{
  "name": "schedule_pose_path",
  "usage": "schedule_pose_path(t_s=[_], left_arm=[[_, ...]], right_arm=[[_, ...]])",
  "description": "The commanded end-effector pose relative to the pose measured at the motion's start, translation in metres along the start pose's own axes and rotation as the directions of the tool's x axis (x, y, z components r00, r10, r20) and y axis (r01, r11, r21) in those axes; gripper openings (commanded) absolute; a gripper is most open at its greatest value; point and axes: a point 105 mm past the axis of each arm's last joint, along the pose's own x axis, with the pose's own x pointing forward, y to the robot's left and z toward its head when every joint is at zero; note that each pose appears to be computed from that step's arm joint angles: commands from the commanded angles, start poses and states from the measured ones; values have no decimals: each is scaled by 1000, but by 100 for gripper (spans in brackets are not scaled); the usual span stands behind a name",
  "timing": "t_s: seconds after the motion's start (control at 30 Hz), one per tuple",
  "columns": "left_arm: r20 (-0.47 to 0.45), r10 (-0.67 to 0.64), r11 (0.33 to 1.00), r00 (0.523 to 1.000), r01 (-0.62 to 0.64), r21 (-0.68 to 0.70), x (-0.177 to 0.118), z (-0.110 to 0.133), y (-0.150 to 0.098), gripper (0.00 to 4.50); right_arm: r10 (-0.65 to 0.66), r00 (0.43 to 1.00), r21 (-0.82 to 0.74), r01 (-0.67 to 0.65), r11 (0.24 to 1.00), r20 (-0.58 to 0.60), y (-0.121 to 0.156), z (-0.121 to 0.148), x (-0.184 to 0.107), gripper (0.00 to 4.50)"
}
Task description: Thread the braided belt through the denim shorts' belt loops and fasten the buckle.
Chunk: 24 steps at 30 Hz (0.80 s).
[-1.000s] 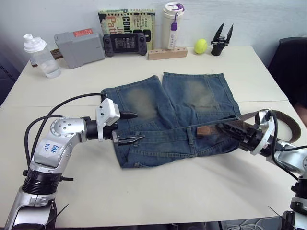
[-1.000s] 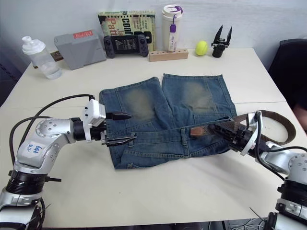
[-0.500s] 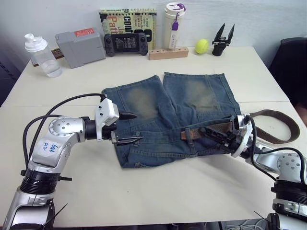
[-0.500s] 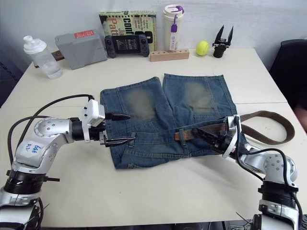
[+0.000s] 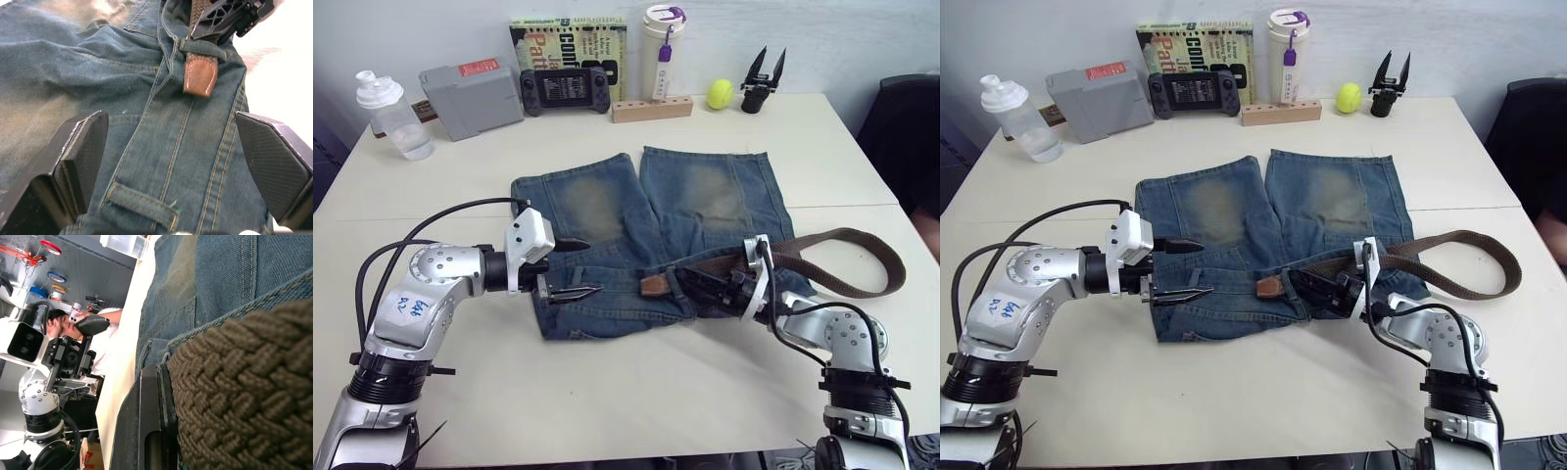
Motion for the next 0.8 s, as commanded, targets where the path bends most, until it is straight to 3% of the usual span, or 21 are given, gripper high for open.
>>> schedule_pose_path(t_s=[0.03,0.1,0.23,0.3,0.47,0.6,0.7,0.8], left_arm=[[17,-18,999,1000,18,39,1,8,-4,450],[16,-30,999,999,29,45,3,8,-3,450],[-3,-68,995,998,69,77,9,6,-5,450],[-15,-91,990,996,92,107,12,5,-6,450],[-20,-137,973,990,138,185,19,7,-3,450],[5,-187,953,982,180,242,30,11,-4,450],[12,-208,942,978,197,273,33,12,-4,450],[7,-228,917,974,212,338,41,14,-4,450]], right_arm=[[-44,999,45,43,998,18,-7,-4,-3,89],[-28,999,54,26,998,38,-3,-1,-6,154],[-25,998,-5,26,1000,53,13,5,-21,359],[-18,999,-49,19,999,30,24,3,-32,440],[-103,994,-174,96,980,-32,32,-4,-60,447],[-267,961,-418,211,884,-79,29,-3,-76,447],[-287,955,-528,208,823,-72,37,3,-83,447],[-455,886,-807,202,555,-91,37,12,-96,447]])
